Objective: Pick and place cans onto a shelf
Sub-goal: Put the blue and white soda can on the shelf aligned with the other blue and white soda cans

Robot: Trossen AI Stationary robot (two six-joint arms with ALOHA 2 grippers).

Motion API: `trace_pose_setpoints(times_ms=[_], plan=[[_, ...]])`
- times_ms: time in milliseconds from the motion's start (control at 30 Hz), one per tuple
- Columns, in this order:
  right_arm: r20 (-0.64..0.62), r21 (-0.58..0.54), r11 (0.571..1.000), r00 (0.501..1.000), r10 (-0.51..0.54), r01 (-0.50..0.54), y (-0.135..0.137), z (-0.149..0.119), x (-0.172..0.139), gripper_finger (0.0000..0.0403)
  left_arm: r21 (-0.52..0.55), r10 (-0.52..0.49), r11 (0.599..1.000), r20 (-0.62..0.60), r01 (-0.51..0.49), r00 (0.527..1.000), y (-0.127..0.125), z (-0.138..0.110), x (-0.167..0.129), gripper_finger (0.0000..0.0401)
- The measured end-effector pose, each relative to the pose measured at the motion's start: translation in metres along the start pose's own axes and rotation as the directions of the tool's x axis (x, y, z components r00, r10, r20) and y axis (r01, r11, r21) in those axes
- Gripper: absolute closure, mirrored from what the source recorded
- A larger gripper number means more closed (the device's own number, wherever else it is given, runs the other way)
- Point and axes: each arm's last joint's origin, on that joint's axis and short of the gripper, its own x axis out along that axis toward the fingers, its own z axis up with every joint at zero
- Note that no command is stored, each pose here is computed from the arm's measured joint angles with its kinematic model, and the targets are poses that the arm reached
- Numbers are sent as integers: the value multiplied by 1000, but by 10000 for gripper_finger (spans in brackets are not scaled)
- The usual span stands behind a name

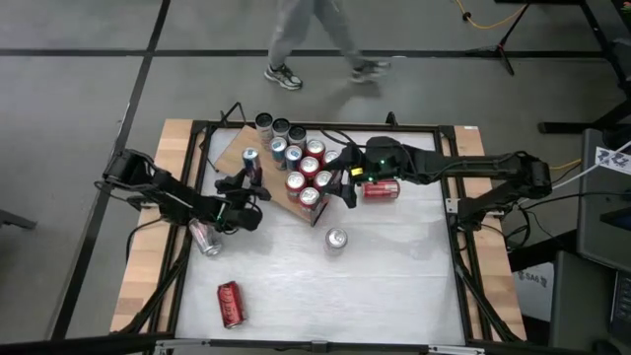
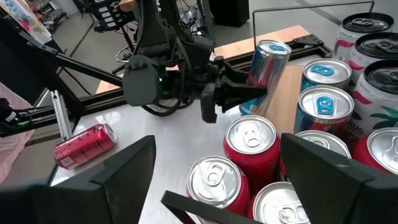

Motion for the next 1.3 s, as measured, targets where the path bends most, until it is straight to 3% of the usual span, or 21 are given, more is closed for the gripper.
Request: trace_pose_setpoints(times_ms=[167, 467, 1067, 1300], plan=[[-1, -1, 1000, 1000, 1, -1, 0, 0, 0, 71, 23, -22, 999, -25, 22, 999, -1, -1, -2, 181], [-33, -2, 1000, 999, -4, 4, 0, -3, 0, 71, 189, -70, 979, -54, 79, 996, -3, -2, -10, 163], [-63, -15, 1000, 998, -9, 8, 0, -6, 0, 71, 198, -79, 976, -76, 93, 994, -2, -3, -10, 150], [-64, -15, 1000, 998, -9, 8, 0, -6, 0, 71, 147, -71, 986, -42, 77, 997, -5, -1, -10, 149]])
